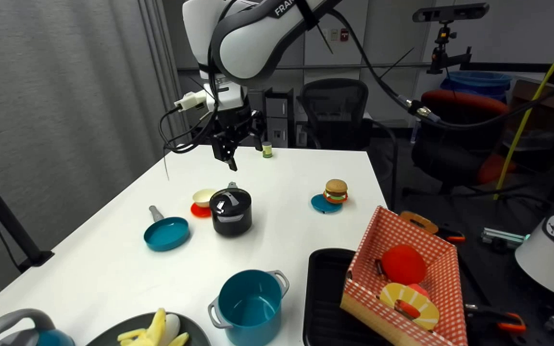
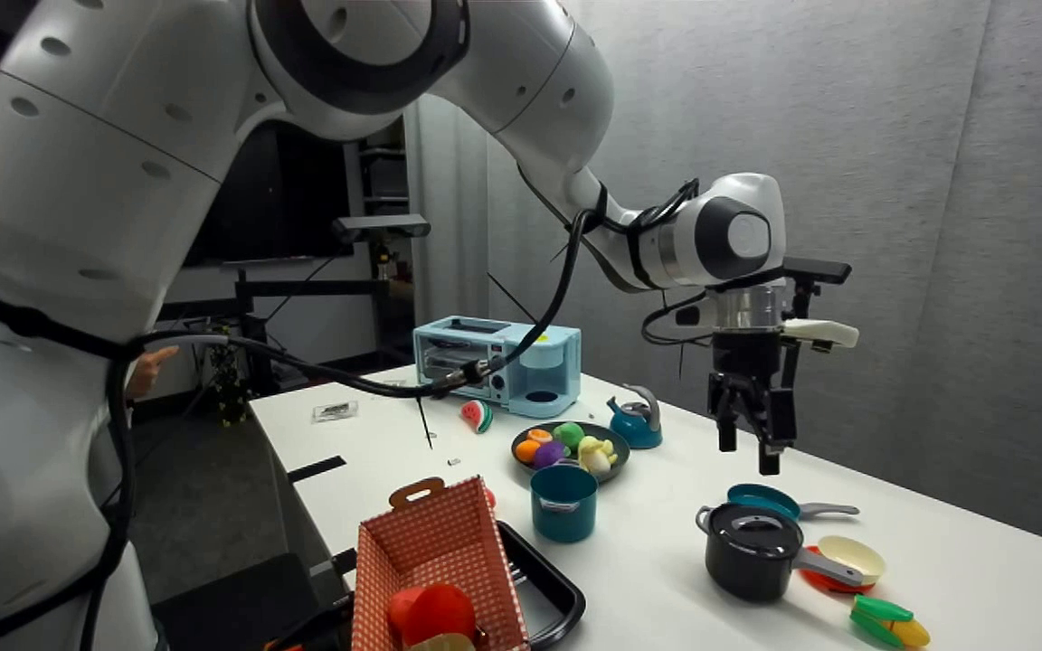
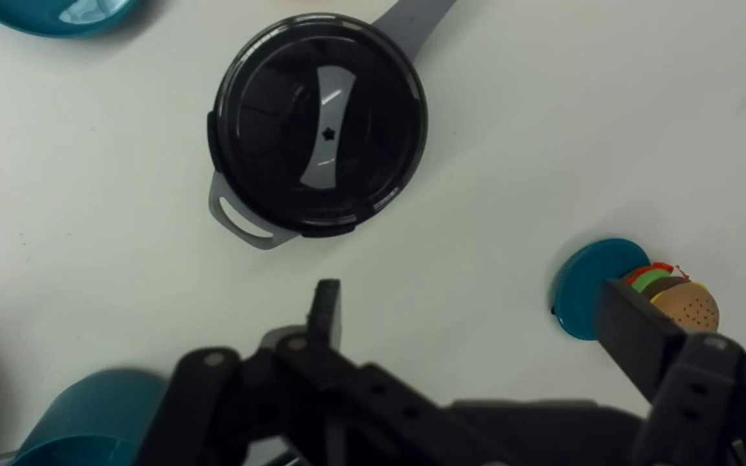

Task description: Take the lid off the black pot and put it on the counter

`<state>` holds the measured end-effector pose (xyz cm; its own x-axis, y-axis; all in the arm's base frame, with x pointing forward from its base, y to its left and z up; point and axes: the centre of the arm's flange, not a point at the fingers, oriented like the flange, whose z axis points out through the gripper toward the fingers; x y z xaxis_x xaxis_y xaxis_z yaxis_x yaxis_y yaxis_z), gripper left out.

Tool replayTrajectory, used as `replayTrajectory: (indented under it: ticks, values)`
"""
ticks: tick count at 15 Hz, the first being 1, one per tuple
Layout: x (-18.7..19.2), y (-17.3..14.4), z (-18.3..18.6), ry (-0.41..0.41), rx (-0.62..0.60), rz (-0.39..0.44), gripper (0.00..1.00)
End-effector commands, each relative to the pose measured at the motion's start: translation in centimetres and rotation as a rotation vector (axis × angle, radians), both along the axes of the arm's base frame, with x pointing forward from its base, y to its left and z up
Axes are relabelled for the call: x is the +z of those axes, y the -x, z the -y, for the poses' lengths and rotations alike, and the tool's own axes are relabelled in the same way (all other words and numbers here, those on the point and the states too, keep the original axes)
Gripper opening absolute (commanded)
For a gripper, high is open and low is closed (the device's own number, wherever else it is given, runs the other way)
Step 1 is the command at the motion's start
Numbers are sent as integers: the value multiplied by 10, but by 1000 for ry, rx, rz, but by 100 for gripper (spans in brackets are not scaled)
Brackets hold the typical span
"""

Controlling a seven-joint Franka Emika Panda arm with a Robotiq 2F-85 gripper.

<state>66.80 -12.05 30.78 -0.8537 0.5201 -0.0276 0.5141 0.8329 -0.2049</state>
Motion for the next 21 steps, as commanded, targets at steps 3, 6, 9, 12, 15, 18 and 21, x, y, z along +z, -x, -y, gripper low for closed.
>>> replayTrajectory:
  ticks: [3,6,9,12,15,18,21]
  values:
    - [-13,-23,32,-110,-43,67,100]
    - [-22,-32,42,-152,-60,106,100]
    - [-30,-42,46,-181,-61,130,100]
    - [-39,-50,43,-187,-49,140,100]
    - [-53,-55,38,-199,-43,131,100]
    - [-67,-59,36,-214,-52,118,100]
    - [-79,-61,38,-224,-60,111,100]
